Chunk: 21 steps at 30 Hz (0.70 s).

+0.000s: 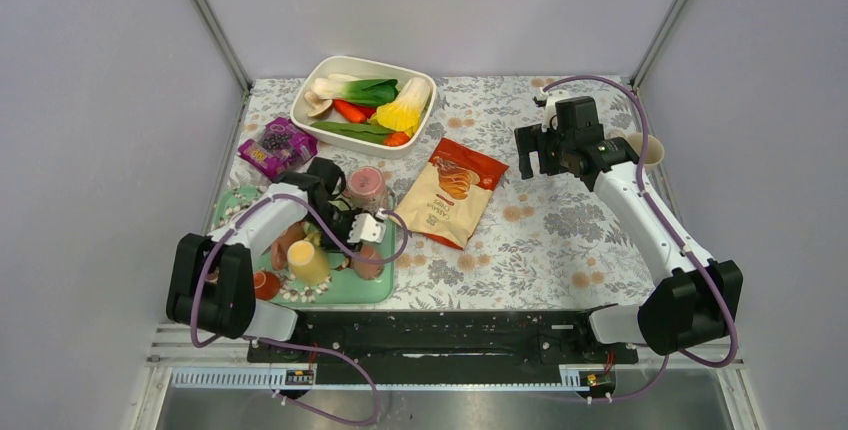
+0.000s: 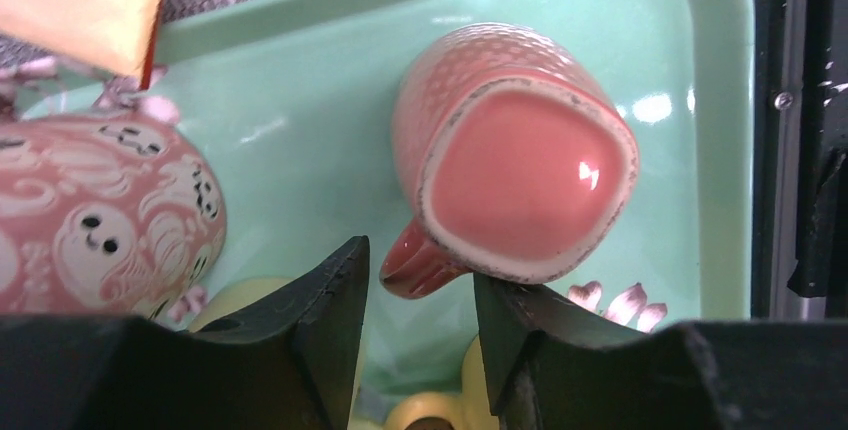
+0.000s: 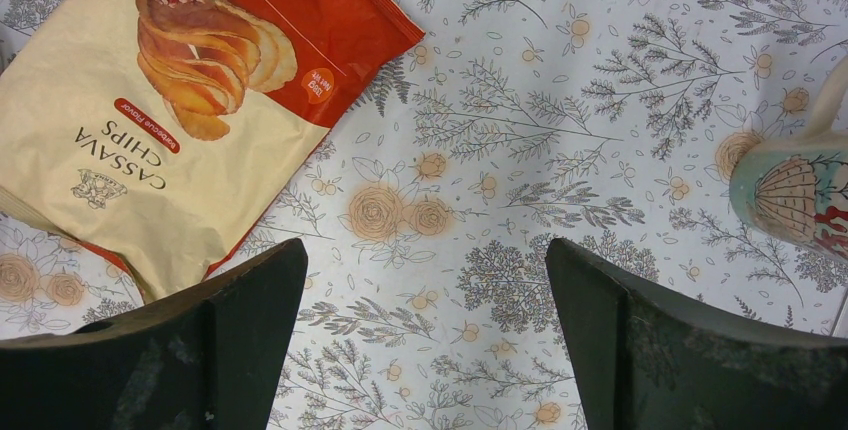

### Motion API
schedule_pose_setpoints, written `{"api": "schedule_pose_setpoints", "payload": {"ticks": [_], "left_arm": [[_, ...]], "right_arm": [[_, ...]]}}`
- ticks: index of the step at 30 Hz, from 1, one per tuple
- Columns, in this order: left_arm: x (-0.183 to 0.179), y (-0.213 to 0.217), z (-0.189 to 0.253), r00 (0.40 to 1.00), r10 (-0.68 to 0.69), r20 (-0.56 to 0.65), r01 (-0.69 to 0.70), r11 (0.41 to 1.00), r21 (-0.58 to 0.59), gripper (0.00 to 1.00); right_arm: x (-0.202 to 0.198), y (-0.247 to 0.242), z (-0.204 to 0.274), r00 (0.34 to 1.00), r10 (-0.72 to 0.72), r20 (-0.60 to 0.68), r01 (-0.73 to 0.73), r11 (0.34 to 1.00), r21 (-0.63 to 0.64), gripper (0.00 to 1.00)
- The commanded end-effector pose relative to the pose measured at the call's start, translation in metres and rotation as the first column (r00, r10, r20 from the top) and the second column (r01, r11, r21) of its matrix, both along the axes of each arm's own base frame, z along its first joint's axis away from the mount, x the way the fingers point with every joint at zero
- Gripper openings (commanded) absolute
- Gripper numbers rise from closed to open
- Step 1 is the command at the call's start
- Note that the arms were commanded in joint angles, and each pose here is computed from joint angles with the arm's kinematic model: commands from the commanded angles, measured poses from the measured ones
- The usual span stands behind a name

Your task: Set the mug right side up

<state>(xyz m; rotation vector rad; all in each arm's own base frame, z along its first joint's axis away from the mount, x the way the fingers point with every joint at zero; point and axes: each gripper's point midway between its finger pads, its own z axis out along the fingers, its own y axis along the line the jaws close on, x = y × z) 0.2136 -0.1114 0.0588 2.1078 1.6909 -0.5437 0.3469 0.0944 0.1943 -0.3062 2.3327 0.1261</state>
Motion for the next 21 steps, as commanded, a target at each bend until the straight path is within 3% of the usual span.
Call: {"api": "schedule_pose_setpoints", "payload": {"ticks": [1,3,5,8,14,18,21], "left_arm": [[0.0,-0.008,-0.008,1.0,0.004,-0.017,-0.004,1.0,-0.01,0.46],[-0.002,-0.008,-0.01,1.0,0.004,-0.028,-0.004,1.0,-0.014,0.42],[-0.003,-0.012,-0.007,0.999,0.021,-0.042,-0.022,0.999,-0.033,0.3],[-0.004,-0.018,-0.001,0.996,0.057,-0.072,-0.062,0.996,-0.058,0.02],[-0.004,-0.031,0.021,0.97,0.182,-0.159,-0.201,0.973,-0.113,0.0],[-0.006,-0.048,0.053,0.945,0.25,-0.212,-0.294,0.933,-0.21,0.0],[0.002,-0.058,0.086,0.913,0.326,-0.244,-0.387,0.882,-0.27,0.0]], "right_arm": [[0.003,0.005,0.01,0.999,0.022,0.047,-0.022,1.0,0.004,0.99],[0.003,0.005,0.011,0.999,0.023,0.048,-0.023,1.0,0.005,1.0],[0.004,0.005,0.011,0.999,0.022,0.05,-0.022,1.0,0.005,0.99],[0.003,0.005,0.01,0.999,0.021,0.046,-0.021,1.0,0.006,0.99],[-0.004,0.016,0.012,0.998,0.048,0.041,-0.05,0.997,0.051,0.99],[-0.023,0.047,0.017,0.991,0.125,0.048,-0.131,0.976,0.175,1.0],[-0.041,0.086,0.023,0.969,0.222,0.106,-0.244,0.922,0.301,0.99]]}}
